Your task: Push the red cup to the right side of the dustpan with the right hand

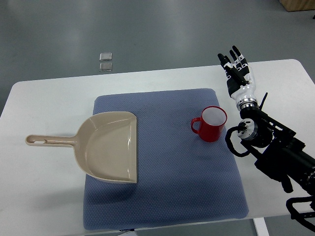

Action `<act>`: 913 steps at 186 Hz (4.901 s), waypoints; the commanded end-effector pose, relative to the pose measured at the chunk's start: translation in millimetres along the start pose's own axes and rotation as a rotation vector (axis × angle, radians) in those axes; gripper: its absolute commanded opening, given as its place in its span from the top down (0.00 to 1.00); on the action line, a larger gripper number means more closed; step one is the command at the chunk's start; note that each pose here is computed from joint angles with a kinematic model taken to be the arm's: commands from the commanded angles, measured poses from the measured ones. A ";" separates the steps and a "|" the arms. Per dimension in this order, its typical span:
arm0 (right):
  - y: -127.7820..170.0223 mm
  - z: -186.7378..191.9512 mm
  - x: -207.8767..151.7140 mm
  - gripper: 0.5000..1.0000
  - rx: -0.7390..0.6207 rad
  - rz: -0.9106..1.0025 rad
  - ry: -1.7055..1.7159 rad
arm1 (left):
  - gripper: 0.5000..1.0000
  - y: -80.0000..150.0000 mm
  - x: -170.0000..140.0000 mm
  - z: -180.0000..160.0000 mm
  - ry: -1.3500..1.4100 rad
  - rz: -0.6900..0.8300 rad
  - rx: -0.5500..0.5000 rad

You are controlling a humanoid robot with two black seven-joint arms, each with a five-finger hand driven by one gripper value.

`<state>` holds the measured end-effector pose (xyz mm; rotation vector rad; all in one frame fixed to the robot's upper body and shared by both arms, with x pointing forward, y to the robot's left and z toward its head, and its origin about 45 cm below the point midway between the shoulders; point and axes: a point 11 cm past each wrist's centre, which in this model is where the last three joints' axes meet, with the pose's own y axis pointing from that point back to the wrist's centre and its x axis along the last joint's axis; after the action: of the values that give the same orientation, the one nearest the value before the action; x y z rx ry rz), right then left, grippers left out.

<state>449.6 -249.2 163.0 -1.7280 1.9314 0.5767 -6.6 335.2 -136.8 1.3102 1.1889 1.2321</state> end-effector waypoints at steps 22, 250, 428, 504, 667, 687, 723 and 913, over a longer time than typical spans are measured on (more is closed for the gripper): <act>-0.2 -0.2 -0.2 0.14 0.000 0.000 0.000 | 0.00 0.0 -0.4 -0.5 -0.017 0.000 0.002; -1.7 -38.2 31.4 0.14 0.039 -0.058 0.134 | 0.00 -0.3 2.8 -5.8 -0.005 0.010 0.011; 68.2 -31.9 45.3 0.14 -0.101 -0.442 0.577 | 0.00 -0.3 2.8 -5.8 -0.005 0.010 0.011; 90.8 -25.4 59.2 0.14 -0.171 -0.503 0.587 | 0.00 -0.3 2.8 -5.8 -0.005 0.010 0.011; 101.8 -9.0 62.5 0.14 -0.178 -0.476 0.608 | 0.00 -0.3 2.8 -5.8 -0.005 0.010 0.011; 102.9 -6.4 60.7 0.14 -0.179 -0.486 0.613 | 0.00 -0.3 2.8 -5.8 -0.005 0.010 0.011; 105.1 -3.6 58.3 0.14 -0.179 -0.496 0.617 | 0.00 -0.3 2.8 -5.8 -0.005 0.010 0.011; 112.4 2.0 33.9 0.14 -0.126 -0.512 0.590 | 0.00 -0.3 2.8 -5.8 -0.005 0.010 0.011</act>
<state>335.2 -264.7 140.9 -2.5729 1.6898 -0.0127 -12.4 338.0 -136.7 1.3270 1.1884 1.2300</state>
